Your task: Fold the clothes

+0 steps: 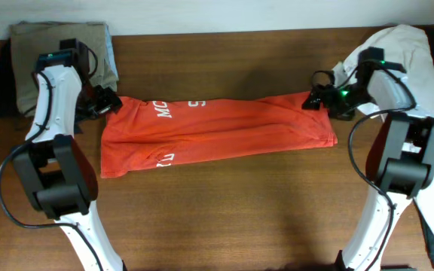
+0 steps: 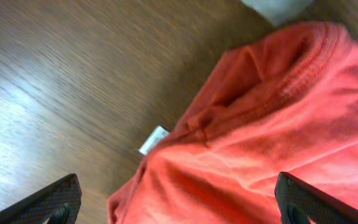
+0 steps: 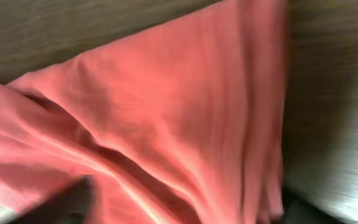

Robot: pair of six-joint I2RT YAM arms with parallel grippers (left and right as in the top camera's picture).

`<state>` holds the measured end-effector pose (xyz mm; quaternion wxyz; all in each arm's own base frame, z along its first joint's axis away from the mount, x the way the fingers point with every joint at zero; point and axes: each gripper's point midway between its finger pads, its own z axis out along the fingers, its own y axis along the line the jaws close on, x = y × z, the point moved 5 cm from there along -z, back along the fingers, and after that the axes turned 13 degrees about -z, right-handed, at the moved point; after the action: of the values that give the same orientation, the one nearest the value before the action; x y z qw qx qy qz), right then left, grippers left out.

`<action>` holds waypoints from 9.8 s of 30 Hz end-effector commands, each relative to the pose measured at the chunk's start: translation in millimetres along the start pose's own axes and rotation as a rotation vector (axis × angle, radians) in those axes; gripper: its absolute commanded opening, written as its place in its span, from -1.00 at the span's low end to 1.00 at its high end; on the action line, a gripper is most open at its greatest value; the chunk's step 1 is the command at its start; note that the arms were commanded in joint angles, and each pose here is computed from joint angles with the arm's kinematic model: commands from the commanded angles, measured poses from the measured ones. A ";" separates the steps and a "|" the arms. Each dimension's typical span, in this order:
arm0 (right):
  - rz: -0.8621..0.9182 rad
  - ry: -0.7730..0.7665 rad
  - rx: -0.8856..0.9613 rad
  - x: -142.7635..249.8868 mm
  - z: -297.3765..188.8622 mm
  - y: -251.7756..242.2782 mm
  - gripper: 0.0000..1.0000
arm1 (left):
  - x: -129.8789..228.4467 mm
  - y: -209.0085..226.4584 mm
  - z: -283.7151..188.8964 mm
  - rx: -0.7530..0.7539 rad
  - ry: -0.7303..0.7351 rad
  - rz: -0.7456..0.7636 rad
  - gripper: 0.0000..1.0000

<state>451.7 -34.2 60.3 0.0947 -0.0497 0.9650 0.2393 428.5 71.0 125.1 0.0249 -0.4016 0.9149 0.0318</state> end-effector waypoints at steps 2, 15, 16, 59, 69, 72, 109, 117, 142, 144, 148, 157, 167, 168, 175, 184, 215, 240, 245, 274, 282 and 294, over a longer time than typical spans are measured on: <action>0.016 0.131 -0.038 22.1 43.1 18.8 -0.83 | 19.8 -16.2 14.9 0.011 0.036 0.049 0.98; 0.014 0.042 0.133 -16.9 -59.5 70.4 -0.92 | 36.6 -27.2 26.4 0.001 0.048 0.094 0.98; -0.044 0.031 0.076 -23.3 -47.8 96.6 -0.92 | 36.4 -27.5 26.4 0.003 0.047 0.093 0.98; -0.448 0.268 -0.007 42.0 65.1 296.2 0.51 | 41.0 -36.8 25.9 0.017 0.037 0.115 0.98; 0.041 -0.059 0.330 -51.2 -89.2 84.6 0.97 | 20.1 -30.6 19.2 0.419 0.193 0.330 0.98; 0.114 -0.084 0.349 -48.0 -107.1 51.8 0.98 | 31.7 -26.7 35.5 0.400 0.232 0.329 0.98; 0.154 -0.098 0.358 -45.1 -117.1 34.1 0.97 | 81.2 -101.0 -80.1 0.254 0.051 0.338 -0.99; 0.154 -0.097 0.358 -45.1 -117.0 34.1 0.97 | 162.4 -163.0 -64.7 0.258 0.035 0.547 -0.71; 0.154 -0.097 0.358 -45.1 -117.0 34.1 0.97 | 146.1 -203.9 -35.5 0.441 0.093 0.492 0.28; 0.154 -0.097 0.358 -45.1 -117.0 34.1 0.97 | 148.0 -208.3 -28.3 0.443 0.100 0.494 0.29; 0.154 -0.097 0.358 -45.1 -117.0 34.1 0.97 | 161.6 -233.4 -14.1 0.533 0.134 0.531 0.16; 0.154 -0.098 0.358 -45.1 -117.1 34.1 0.97 | 180.1 -266.9 3.3 0.609 0.098 0.576 -1.00; 0.154 -0.098 0.358 -45.1 -117.1 34.1 0.97 | 246.6 -286.7 -27.3 0.649 0.122 0.725 0.98; 0.154 -0.098 0.358 -45.1 -117.1 34.1 0.97 | 246.6 -285.0 -33.0 0.646 0.121 0.740 0.98; 0.154 -0.097 0.358 -45.1 -117.0 34.1 0.97 | 226.3 -226.8 -92.1 0.374 0.022 0.749 0.98; 0.154 -0.097 0.358 -45.1 -117.0 34.1 0.97 | 242.0 -205.5 -26.1 0.167 0.165 0.748 0.79; 0.154 -0.097 0.358 -45.1 -117.0 34.1 0.97 | 364.9 -221.5 -14.1 0.329 0.402 1.018 0.22; 0.154 -0.097 0.358 -45.1 -117.0 34.1 0.98 | 152.4 -86.0 60.6 -0.300 0.280 0.538 -0.99; 0.154 -0.097 0.358 -45.1 -117.0 34.1 0.97 | 126.4 -86.0 24.5 -0.202 0.223 0.472 -0.99; 0.154 -0.097 0.358 -45.1 -117.0 34.1 0.97 | 84.7 -89.4 80.5 0.554 0.347 0.535 -0.74; 0.154 -0.097 0.358 -45.1 -117.0 34.1 0.97 | 4.2 -101.6 11.0 0.347 -0.038 0.477 -0.99; 0.154 -0.098 0.358 -45.1 -117.1 34.1 0.97 | -88.7 -108.2 -118.8 0.321 -0.619 0.328 -0.99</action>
<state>471.4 -55.4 178.6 0.1195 0.0496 0.9885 0.0778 556.9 37.1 220.6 0.3063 -0.1768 0.9354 -0.0047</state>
